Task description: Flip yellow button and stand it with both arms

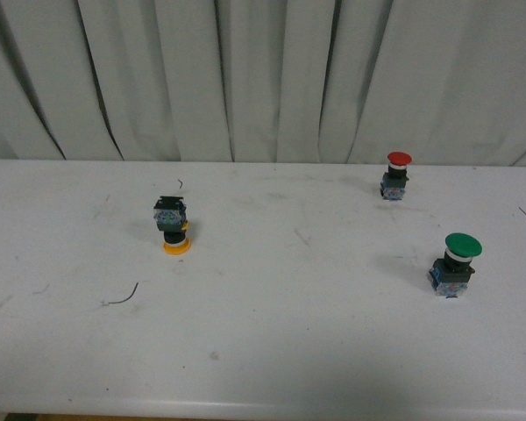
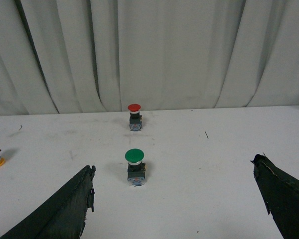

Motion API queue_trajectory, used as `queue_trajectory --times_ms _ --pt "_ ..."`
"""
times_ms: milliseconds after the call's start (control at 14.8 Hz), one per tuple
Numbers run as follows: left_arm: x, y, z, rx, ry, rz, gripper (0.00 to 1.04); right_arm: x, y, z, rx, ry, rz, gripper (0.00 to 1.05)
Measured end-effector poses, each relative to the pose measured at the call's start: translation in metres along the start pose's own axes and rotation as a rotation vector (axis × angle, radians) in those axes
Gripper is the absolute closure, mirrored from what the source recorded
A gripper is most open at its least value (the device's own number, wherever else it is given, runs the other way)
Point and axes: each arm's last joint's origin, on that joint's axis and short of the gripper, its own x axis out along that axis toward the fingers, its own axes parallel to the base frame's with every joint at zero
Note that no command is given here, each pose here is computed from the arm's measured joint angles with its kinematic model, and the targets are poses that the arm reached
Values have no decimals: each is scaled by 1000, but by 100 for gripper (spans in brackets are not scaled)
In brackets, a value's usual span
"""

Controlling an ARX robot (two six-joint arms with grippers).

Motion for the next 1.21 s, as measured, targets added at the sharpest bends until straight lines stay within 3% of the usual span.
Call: queue_trajectory --times_ms 405,540,675,742,945,1080,1215 --pt "0 0 0 0 0 0 7 0 0 0 0 0 0 6" --pt "4 -7 9 -87 205 194 7 0 0 0 -1 0 0 6" --pt "9 -10 44 -147 69 320 7 0 0 0 -1 0 0 6" --pt "17 -11 56 -167 18 308 7 0 0 0 -1 0 0 6" --pt "72 -17 46 -162 86 191 7 0 0 0 -1 0 0 6" --pt "130 -29 58 -162 80 94 7 0 0 0 -1 0 0 6" --pt "196 -43 39 -125 242 39 7 0 0 0 -1 0 0 6"
